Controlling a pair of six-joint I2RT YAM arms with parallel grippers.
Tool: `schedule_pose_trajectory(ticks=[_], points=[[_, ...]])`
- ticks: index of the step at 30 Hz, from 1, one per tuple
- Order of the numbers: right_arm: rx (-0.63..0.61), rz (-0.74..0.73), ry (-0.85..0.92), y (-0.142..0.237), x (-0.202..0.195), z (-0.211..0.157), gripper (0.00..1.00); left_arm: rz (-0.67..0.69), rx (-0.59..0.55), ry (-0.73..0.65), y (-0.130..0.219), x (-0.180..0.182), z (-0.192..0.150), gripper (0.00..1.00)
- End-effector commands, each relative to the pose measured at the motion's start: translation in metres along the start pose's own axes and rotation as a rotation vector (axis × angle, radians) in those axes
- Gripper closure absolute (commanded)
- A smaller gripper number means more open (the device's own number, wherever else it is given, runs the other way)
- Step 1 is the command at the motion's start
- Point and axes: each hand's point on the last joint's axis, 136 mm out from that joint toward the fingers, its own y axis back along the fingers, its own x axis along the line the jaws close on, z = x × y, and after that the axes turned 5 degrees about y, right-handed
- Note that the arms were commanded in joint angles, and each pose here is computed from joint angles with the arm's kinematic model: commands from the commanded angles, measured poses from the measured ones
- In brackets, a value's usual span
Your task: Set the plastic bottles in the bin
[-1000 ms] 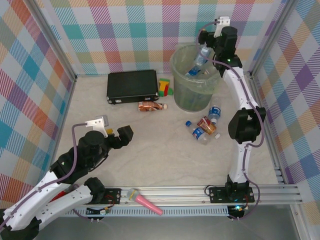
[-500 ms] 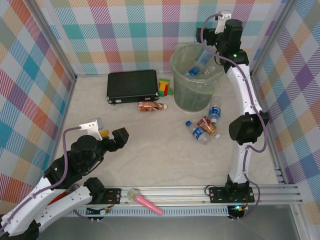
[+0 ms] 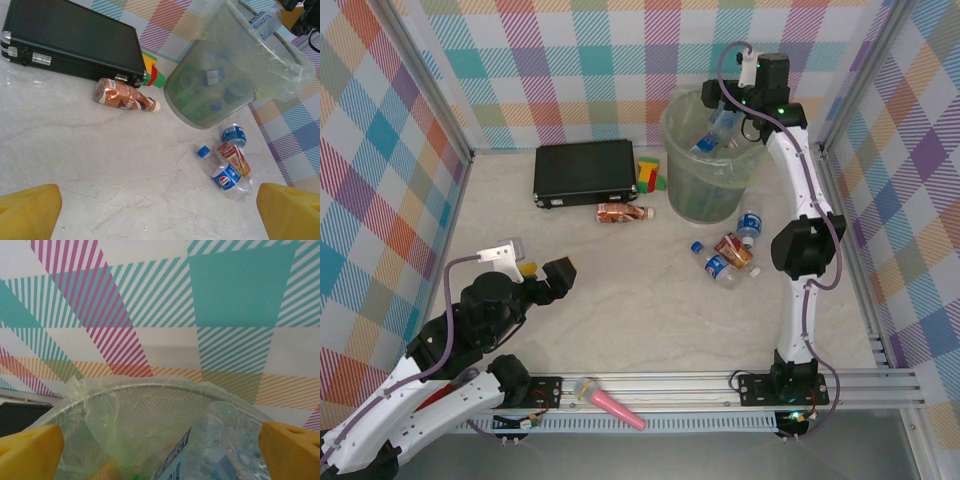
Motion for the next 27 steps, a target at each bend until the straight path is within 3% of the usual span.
schedule_pose_trajectory(ticks=[1,7,17,27], points=[[0.033,0.095,-0.026,0.009,0.016,-0.001,0.01,0.009,0.004,0.003,0.000,0.004,-0.003,0.00],[0.071,0.211,0.001,0.020,0.048,-0.010,0.01,0.011,0.007,0.004,-0.002,0.004,-0.006,0.00],[0.131,0.278,0.036,0.020,0.082,-0.033,0.01,0.007,0.012,0.017,0.001,0.007,-0.007,0.00],[0.038,0.234,0.028,0.055,0.084,0.007,0.01,0.003,0.010,0.016,0.003,0.009,-0.009,0.00]])
